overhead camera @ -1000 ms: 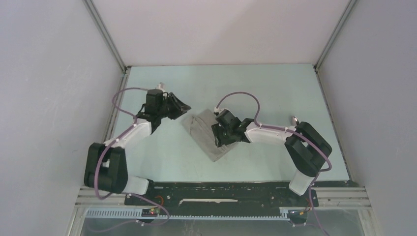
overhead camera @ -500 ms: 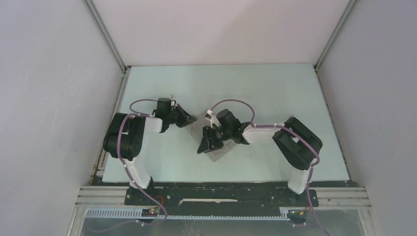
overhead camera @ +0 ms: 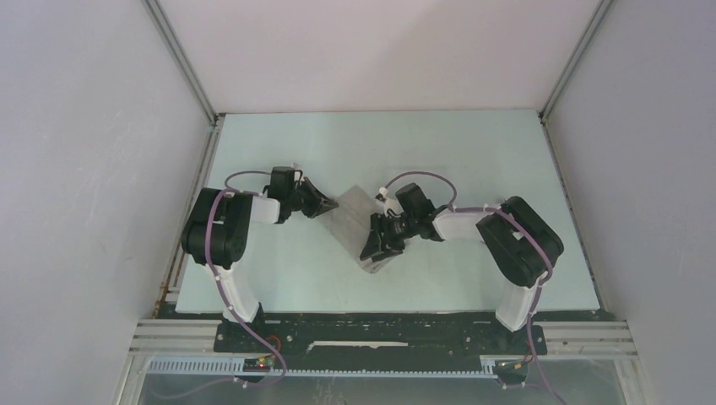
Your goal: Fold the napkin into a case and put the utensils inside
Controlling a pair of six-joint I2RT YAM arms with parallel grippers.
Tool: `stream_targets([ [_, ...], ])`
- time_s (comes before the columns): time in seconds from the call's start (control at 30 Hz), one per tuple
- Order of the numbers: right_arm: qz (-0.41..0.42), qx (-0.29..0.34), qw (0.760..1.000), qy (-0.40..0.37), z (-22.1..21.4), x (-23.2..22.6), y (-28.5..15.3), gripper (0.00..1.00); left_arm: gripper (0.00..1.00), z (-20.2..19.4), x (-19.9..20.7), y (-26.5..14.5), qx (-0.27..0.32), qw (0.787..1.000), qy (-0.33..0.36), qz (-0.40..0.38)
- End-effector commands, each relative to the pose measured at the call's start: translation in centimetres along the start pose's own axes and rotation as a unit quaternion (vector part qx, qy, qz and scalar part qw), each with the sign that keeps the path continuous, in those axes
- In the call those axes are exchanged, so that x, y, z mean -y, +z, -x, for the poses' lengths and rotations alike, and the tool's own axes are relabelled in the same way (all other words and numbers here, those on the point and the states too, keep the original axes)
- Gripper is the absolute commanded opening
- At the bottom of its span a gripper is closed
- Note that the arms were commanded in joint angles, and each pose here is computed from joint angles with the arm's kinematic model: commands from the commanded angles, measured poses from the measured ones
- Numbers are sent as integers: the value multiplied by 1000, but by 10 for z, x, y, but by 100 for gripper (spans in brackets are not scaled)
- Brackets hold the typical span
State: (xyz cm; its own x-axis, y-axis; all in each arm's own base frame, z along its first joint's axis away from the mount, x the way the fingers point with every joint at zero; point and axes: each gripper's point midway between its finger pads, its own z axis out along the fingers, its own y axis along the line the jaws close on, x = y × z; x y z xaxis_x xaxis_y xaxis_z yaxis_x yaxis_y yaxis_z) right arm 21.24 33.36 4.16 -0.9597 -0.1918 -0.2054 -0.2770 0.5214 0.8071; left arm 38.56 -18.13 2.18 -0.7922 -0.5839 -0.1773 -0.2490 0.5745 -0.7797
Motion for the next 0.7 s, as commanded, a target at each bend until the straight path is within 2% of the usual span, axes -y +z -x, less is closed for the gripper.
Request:
stream_targets([
  [0.0, 52, 6, 997, -51, 13, -52, -10, 65, 0, 9, -33, 0, 19, 998, 3, 58],
  [0.17, 123, 22, 991, -47, 67, -84, 23, 68, 0, 8, -33, 0, 17, 998, 4, 54],
  [0.3, 176, 22, 983, -43, 107, -98, 51, 63, 0, 4, -34, 2, 11, 999, 0, 53],
  [0.37, 172, 19, 984, -38, 121, -93, 63, 60, 0, 3, -34, 3, 8, 999, 0, 52],
  [0.47, 168, -3, 986, -16, 122, -74, 83, 51, 0, 3, -34, 4, 8, 999, -1, 52],
  [0.67, 128, -27, 991, 10, 86, -37, 80, 53, 0, 3, -35, 5, 7, 999, -2, 54],
])
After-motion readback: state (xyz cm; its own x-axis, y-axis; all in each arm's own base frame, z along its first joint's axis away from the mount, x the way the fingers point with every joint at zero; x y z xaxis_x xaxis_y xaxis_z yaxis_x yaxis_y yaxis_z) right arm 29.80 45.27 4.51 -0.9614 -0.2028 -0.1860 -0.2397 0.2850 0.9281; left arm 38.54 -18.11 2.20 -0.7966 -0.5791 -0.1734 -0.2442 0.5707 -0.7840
